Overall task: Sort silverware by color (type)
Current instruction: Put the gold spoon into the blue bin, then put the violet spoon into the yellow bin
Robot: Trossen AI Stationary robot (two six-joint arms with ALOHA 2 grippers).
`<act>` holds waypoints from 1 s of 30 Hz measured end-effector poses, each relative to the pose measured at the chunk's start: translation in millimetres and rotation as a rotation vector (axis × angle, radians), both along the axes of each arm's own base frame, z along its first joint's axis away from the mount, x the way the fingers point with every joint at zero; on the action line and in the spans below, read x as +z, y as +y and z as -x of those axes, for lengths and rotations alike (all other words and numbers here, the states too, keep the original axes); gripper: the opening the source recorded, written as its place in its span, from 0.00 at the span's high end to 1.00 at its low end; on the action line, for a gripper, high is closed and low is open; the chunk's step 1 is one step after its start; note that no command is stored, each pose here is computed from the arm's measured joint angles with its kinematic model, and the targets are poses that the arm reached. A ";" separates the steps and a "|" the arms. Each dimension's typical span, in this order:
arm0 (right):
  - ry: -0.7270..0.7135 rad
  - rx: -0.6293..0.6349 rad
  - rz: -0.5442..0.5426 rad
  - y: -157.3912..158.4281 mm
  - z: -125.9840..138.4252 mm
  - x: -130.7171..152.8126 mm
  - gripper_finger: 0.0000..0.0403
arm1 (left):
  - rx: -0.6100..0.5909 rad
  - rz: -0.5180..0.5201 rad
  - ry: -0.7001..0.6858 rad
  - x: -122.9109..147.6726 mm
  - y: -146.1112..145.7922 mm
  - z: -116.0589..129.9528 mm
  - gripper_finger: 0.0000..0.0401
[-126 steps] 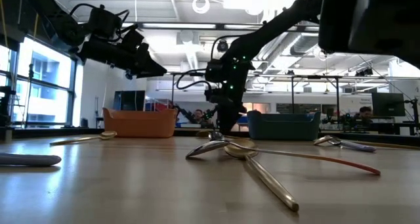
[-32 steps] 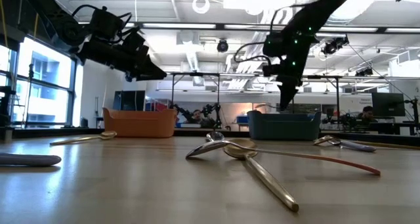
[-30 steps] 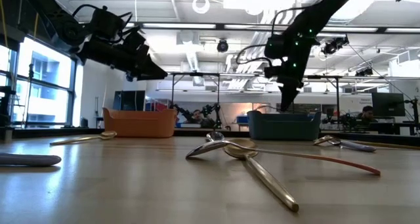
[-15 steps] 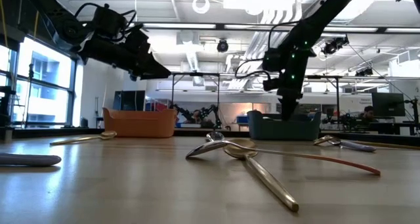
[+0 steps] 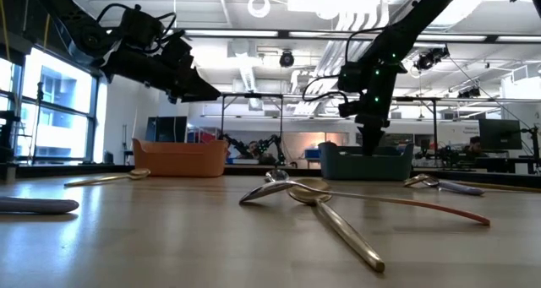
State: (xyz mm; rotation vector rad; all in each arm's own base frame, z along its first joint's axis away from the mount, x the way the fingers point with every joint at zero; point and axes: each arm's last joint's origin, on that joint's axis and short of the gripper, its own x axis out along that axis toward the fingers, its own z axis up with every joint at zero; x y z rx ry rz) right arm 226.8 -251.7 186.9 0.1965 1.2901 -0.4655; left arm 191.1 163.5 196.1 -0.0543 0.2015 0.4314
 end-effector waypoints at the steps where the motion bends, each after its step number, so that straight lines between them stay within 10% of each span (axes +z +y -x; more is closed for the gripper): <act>1: 0.004 -0.007 0.004 -0.2 0.1 0.0 0.89 | 0.000 0.000 0.000 0.0 0.0 0.0 0.68; 8: 0.010 -0.022 0.011 2.1 -0.4 5.1 0.74 | -0.011 -0.007 0.003 0.0 -1.9 -1.6 0.68; 13: -0.012 0.021 0.075 20.7 -7.9 43.1 0.81 | -0.035 -0.029 0.019 -0.6 -5.3 -4.3 0.68; 17: -0.190 0.066 0.121 47.2 -9.8 69.7 0.97 | -0.058 -0.032 0.046 -2.9 -9.2 -6.6 0.69; 30: -0.779 0.180 0.313 165.1 1.6 48.9 1.00 | -0.219 -0.045 0.132 -10.0 -35.1 -22.0 0.85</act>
